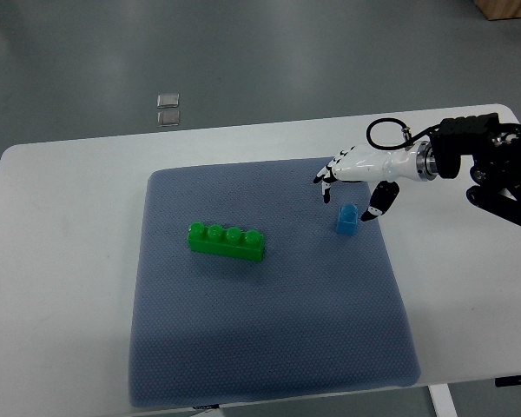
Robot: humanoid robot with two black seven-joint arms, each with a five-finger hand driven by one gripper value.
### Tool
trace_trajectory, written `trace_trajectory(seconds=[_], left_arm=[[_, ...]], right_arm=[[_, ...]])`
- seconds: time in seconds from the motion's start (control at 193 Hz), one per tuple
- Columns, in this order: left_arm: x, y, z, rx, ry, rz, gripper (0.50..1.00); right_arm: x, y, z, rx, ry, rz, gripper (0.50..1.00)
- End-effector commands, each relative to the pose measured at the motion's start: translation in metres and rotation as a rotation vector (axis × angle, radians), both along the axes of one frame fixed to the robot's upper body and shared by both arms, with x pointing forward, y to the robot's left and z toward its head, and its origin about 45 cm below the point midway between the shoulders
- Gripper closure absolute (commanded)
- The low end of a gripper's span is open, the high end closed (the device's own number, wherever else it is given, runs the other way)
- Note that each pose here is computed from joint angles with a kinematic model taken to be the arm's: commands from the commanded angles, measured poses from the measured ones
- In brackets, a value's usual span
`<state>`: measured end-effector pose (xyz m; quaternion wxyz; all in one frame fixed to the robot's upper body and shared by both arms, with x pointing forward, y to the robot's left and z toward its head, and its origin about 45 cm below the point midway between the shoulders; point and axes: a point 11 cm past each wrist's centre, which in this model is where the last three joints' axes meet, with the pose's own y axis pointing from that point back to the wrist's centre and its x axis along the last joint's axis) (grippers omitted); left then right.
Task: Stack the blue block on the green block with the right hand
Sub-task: 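Lower the open right hand down around the small blue block, then close the right hand's fingers to grasp the blue block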
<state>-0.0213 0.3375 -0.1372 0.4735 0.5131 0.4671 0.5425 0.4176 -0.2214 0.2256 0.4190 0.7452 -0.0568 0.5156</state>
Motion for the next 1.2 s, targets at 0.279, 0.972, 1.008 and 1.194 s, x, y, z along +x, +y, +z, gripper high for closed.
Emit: trace_trajectory(seconds=[0.279, 0.972, 1.008, 1.194], left_arm=[[0.0, 0.0, 0.0, 0.001, 0.0, 0.0, 0.5], [0.0, 0.0, 0.0, 0.001, 0.0, 0.0, 0.5], [0.0, 0.0, 0.0, 0.0, 0.0, 0.0, 0.5], [0.0, 0.0, 0.0, 0.0, 0.0, 0.0, 0.5]], right_arm=[[-0.008, 0.016, -0.022, -0.005, 0.004, 0.043, 0.587], [-0.004, 0.003, -0.03, -0.017, -0.047, 0.023, 0.589], [-0.005, 0.002, -0.032, -0.017, -0.046, 0.019, 0.589], [-0.006, -0.002, -0.035, -0.016, -0.048, 0.012, 0.589]])
